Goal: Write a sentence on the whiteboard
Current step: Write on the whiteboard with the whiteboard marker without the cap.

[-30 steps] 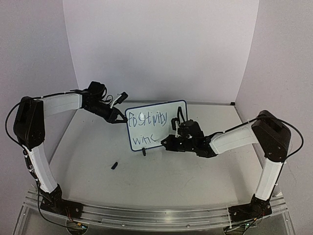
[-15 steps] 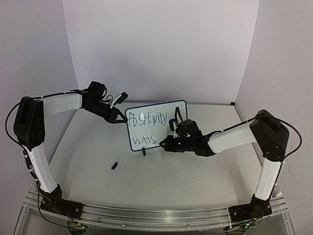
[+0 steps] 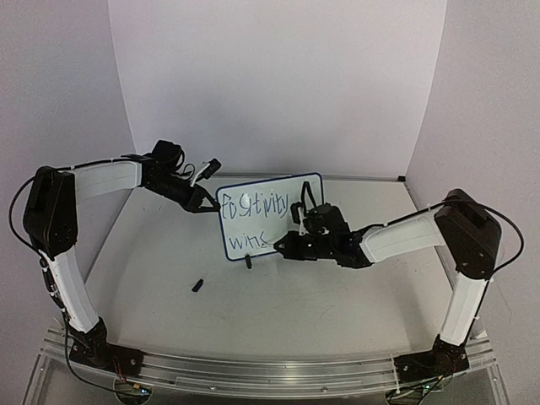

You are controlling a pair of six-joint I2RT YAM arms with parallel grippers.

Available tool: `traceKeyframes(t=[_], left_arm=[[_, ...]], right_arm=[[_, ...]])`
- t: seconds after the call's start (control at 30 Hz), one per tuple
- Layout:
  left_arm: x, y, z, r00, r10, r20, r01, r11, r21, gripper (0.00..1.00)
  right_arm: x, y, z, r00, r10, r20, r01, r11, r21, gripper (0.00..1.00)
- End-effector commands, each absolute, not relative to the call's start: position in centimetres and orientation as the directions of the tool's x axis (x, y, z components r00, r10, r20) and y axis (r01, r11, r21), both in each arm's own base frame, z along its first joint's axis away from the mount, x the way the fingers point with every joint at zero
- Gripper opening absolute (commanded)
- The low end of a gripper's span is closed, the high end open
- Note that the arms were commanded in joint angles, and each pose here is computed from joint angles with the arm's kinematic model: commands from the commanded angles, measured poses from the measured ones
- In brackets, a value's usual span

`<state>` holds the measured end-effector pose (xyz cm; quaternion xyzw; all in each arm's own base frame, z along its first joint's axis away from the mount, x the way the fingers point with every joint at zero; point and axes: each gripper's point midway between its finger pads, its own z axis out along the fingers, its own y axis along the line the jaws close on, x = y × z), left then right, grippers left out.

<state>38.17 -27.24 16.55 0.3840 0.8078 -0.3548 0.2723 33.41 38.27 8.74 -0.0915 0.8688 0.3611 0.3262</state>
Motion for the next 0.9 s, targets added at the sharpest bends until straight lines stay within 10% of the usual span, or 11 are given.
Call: traceKeyframes(t=[0.0, 0.87], left_arm=[[38.4, -27.1, 18.4, -0.496, 0.444, -0.746, 0.843, 0.452, -0.291, 0.0], [38.3, -27.2, 17.7, -0.503, 0.455, -0.735, 0.841, 0.454, -0.294, 0.0]], right_arm=[[33.1, 37.6, 14.8, -0.699, 0.148, -0.7, -0.455, 0.662, 0.595, 0.0], [35.4, 33.2, 12.9, -0.718, 0.1, -0.689, -0.471, 0.659, 0.587, 0.0]])
